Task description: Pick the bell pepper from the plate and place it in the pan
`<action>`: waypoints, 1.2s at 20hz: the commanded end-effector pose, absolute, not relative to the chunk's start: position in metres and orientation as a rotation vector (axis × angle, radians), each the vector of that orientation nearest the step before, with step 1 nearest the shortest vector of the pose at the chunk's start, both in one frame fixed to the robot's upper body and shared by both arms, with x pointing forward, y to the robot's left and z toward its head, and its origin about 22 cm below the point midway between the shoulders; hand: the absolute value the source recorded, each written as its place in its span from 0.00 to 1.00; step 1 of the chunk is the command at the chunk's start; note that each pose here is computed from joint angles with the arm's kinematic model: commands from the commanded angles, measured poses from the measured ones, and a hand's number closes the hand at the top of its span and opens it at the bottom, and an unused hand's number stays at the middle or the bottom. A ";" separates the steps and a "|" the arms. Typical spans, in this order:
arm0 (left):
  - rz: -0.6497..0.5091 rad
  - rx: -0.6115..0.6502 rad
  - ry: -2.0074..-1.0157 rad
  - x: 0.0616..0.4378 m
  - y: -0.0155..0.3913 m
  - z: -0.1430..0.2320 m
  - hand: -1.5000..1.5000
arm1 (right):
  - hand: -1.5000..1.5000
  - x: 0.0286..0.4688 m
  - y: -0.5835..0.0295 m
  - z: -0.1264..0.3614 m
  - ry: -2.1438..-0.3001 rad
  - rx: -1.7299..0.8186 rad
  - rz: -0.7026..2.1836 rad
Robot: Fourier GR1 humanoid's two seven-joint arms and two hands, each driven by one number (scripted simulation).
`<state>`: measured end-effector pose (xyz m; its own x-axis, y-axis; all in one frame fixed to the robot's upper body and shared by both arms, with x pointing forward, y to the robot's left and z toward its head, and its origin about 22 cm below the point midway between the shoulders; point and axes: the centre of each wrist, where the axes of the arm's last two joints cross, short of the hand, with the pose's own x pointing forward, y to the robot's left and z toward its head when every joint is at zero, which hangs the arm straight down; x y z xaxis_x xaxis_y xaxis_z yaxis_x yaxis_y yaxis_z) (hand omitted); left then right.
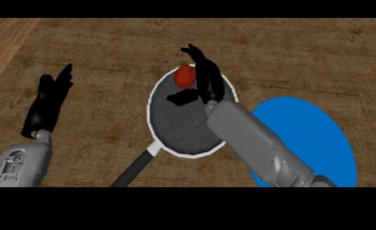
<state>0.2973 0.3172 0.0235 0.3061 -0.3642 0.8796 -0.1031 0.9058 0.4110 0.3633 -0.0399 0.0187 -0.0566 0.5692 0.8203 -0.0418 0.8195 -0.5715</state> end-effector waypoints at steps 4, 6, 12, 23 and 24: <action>-0.178 0.447 -1.242 0.304 0.324 0.013 0.50 | 0.00 0.369 -0.037 0.029 -1.705 -0.417 0.333; -0.176 0.468 -1.254 0.295 0.337 0.025 0.50 | 0.00 0.370 -0.039 0.028 -1.705 -0.440 0.257; -0.124 0.483 -1.208 0.285 0.330 0.014 0.50 | 0.00 0.383 -0.035 0.051 -1.663 -0.447 0.140; -0.076 0.509 -1.178 0.256 0.352 0.003 0.50 | 0.00 0.345 -0.190 0.050 -1.688 -0.436 0.080; -0.060 0.527 -1.177 0.256 0.371 0.004 0.50 | 0.00 0.337 -0.205 0.054 -1.693 -0.426 0.095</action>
